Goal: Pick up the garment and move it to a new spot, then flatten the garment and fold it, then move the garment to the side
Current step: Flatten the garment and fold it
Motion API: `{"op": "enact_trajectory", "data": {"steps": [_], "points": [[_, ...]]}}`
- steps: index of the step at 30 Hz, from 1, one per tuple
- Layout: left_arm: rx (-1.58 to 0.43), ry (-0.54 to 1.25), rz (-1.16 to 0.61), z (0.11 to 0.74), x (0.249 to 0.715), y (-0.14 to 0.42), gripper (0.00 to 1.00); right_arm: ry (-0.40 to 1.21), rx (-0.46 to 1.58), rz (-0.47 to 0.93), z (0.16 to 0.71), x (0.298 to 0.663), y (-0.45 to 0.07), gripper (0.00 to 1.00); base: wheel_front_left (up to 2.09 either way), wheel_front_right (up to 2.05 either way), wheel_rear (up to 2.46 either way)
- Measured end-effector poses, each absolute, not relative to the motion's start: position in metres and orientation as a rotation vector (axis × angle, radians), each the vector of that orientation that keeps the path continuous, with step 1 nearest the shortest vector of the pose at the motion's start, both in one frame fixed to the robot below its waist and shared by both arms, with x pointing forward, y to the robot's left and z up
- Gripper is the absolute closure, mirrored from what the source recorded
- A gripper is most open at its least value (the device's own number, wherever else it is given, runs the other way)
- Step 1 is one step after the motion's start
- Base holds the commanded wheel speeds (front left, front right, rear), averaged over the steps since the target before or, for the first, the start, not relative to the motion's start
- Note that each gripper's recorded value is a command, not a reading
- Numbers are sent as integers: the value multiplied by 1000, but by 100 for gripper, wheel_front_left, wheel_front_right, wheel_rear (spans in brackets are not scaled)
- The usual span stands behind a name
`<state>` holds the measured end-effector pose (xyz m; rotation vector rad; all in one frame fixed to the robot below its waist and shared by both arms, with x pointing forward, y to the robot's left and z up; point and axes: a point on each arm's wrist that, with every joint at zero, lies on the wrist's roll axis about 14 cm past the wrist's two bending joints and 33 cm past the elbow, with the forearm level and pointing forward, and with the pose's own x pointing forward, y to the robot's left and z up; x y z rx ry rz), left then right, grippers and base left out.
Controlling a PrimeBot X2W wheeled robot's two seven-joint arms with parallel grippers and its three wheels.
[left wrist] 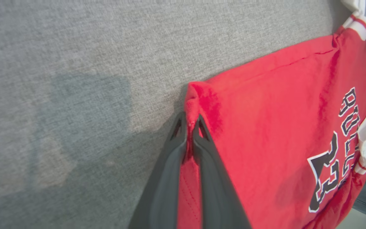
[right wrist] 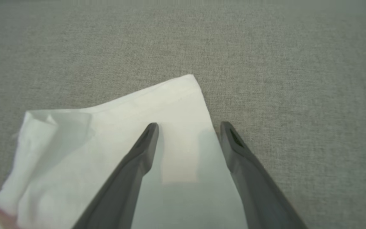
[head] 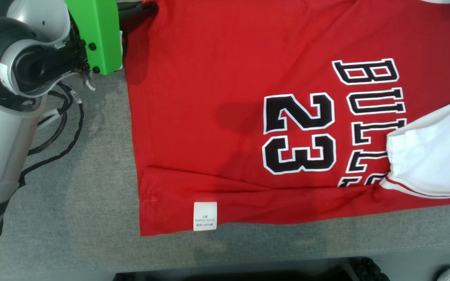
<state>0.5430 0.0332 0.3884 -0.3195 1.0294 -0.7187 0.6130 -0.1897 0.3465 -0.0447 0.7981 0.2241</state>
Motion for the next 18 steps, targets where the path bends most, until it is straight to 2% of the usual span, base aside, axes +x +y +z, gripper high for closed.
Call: {"op": "enact_trajectory", "data": {"steps": [14, 17, 18], "points": [[-316, 1023, -705, 381, 542, 44, 100, 779, -11, 225, 334, 639, -176, 5, 0, 0, 0], [-315, 1021, -703, 381, 542, 44, 100, 780, -10, 217, 332, 639, -179, 14, 0, 0, 0], [-315, 1022, -703, 381, 542, 44, 100, 780, -9, 213, 332, 640, -180, 23, 0, 0, 0]]}}
